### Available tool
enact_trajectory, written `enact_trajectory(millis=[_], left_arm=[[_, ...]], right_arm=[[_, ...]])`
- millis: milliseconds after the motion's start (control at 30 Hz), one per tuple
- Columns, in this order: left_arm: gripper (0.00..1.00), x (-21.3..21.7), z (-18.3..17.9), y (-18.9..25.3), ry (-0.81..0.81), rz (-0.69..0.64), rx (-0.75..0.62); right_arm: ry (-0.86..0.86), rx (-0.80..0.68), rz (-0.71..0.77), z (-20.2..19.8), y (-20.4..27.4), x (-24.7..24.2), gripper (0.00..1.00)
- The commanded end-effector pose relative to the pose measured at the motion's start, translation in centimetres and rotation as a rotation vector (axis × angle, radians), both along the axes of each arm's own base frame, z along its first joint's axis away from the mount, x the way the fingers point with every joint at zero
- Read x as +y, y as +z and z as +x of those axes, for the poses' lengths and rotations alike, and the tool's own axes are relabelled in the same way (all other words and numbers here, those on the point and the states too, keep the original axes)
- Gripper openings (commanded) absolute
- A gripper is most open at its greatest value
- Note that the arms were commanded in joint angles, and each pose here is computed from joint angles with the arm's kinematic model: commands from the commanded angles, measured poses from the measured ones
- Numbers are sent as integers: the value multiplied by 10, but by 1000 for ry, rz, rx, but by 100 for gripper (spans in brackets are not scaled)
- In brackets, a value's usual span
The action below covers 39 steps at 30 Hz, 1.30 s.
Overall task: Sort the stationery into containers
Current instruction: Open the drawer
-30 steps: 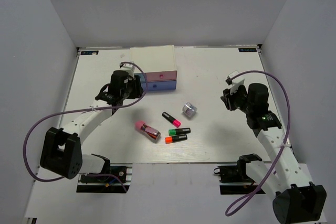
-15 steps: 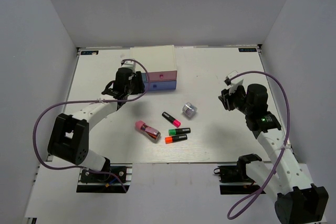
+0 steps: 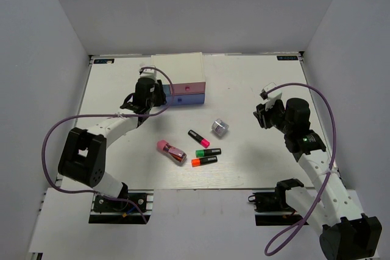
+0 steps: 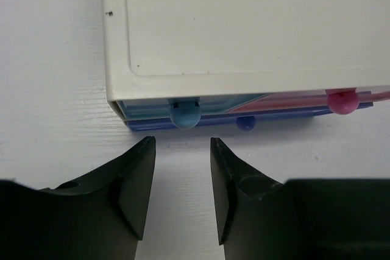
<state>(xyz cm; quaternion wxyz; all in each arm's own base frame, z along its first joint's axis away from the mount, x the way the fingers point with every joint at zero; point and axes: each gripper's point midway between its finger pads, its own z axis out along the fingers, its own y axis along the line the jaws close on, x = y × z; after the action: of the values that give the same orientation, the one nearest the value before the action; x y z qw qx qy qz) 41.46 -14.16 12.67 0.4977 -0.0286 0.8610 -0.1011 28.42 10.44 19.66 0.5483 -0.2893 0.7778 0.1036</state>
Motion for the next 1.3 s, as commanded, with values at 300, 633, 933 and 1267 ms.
enact_trajectory(millis=[300,633,933,1267], left_arm=[[55,-4,15,7,29,-28,-46],[55,-2,19,17,47,-34,-83],[54,-5,28,29,51,-59,-123],[49,-2,30,25,74,-59,-127]], right_arm=[[-5,-55,13,5,13,3,41],[-5,-59,12,4,14,4,42],[-3,-60,10,4,13,4,44],[-5,-70,9,4,16,4,44]])
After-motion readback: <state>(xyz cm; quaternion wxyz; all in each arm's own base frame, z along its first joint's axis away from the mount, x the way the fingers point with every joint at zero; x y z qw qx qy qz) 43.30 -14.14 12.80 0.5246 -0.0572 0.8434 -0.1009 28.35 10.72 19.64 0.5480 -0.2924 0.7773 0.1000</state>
